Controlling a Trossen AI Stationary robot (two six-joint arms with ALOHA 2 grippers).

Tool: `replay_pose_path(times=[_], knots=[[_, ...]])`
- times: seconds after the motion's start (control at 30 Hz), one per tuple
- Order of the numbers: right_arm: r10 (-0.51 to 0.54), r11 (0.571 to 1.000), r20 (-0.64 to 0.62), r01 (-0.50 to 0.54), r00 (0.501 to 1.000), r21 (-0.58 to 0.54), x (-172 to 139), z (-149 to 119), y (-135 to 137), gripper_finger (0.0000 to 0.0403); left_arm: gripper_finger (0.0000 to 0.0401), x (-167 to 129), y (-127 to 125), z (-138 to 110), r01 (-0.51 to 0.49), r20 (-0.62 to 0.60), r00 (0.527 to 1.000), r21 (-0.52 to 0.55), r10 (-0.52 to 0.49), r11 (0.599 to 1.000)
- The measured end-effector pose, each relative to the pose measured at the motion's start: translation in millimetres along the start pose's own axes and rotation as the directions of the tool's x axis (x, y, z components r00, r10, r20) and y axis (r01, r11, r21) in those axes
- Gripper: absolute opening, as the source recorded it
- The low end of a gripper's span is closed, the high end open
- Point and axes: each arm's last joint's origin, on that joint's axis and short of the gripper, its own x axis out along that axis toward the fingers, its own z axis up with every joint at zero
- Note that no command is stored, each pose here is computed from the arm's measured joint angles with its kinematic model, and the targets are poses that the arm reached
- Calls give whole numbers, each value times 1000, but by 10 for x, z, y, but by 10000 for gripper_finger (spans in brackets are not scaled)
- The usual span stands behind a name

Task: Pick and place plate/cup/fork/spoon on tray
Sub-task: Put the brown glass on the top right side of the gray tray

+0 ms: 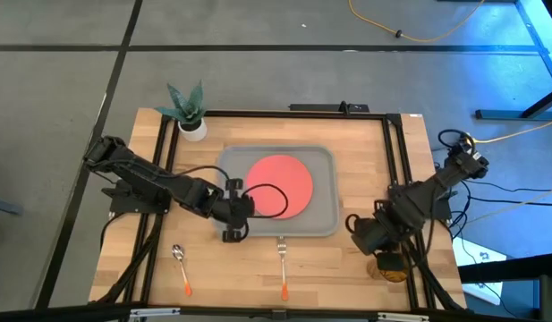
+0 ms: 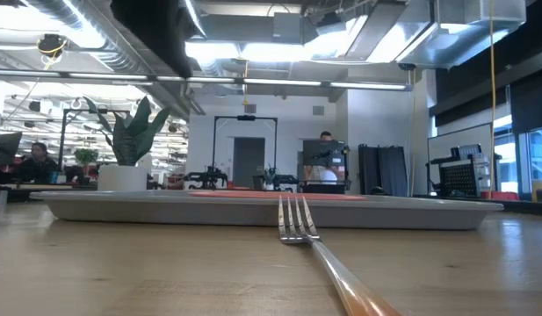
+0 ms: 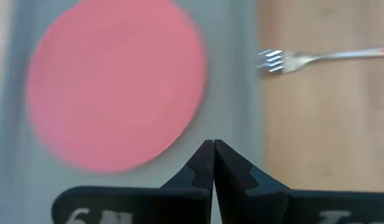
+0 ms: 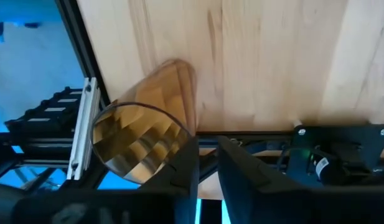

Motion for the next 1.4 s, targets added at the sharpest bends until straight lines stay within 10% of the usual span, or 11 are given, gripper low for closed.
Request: replay_pose_path(times=[1.4], knots=[[-66, 975, 23, 69, 998, -213, 416, -179, 234, 65, 0, 35, 100, 76, 58, 28, 998, -11, -58, 998]])
